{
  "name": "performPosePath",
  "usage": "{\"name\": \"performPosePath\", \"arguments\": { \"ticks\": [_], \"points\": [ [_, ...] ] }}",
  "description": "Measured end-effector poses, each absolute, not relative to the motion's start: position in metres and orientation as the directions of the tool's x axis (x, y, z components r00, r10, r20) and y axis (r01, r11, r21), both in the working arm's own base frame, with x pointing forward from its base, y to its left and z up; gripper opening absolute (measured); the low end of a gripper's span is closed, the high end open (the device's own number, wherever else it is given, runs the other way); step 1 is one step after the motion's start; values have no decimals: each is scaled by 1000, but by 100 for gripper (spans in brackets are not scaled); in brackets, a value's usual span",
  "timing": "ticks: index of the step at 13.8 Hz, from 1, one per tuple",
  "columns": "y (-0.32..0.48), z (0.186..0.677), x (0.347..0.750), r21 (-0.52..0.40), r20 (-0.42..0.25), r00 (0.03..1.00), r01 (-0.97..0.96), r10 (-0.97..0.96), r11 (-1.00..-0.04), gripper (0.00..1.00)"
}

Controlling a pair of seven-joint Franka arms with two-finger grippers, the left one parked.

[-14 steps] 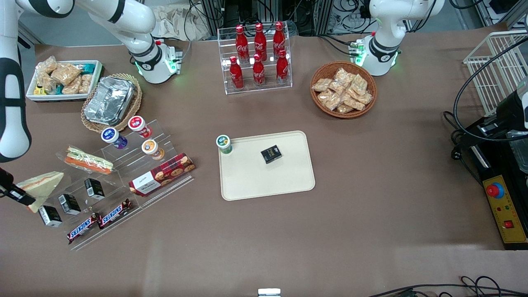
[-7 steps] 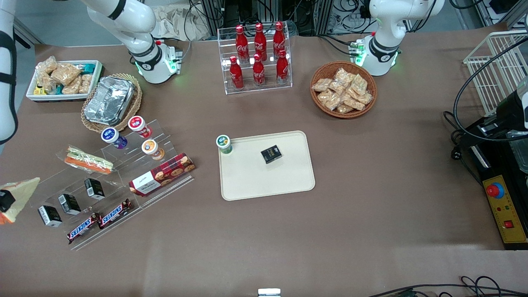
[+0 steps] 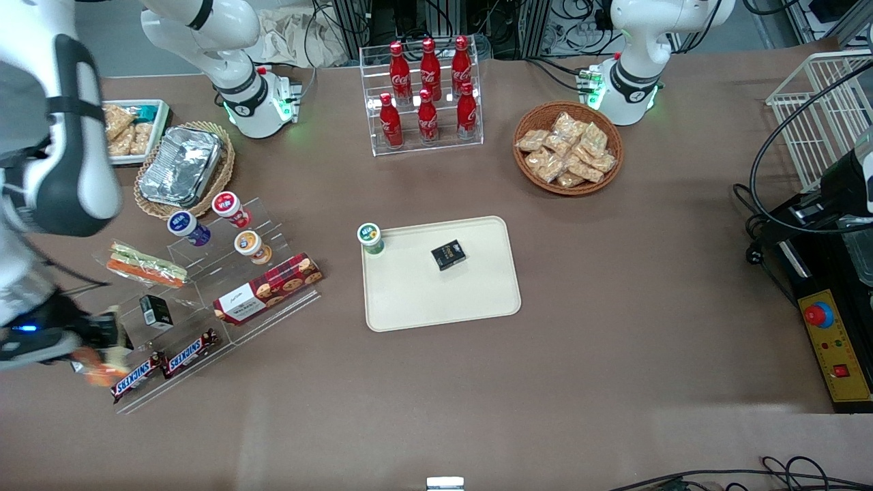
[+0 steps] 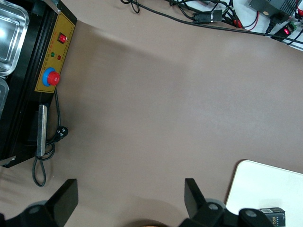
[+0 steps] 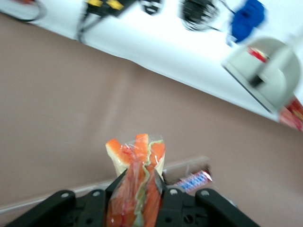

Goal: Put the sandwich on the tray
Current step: 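Carry the held sandwich over to the cream tray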

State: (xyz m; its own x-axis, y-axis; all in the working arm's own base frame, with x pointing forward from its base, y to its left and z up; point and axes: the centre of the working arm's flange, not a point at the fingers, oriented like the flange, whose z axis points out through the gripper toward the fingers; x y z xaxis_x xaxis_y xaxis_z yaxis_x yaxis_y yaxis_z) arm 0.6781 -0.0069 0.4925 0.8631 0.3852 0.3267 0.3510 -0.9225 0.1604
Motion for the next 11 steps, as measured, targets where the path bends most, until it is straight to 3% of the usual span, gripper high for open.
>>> {"name": "performPosePath", "arguments": {
  "ticks": [5,11],
  "points": [
    [170,478,658,149,298,743,584,599,-798,22],
    [343,366,601,102,161,583,793,797,-601,22]
  ]
}}
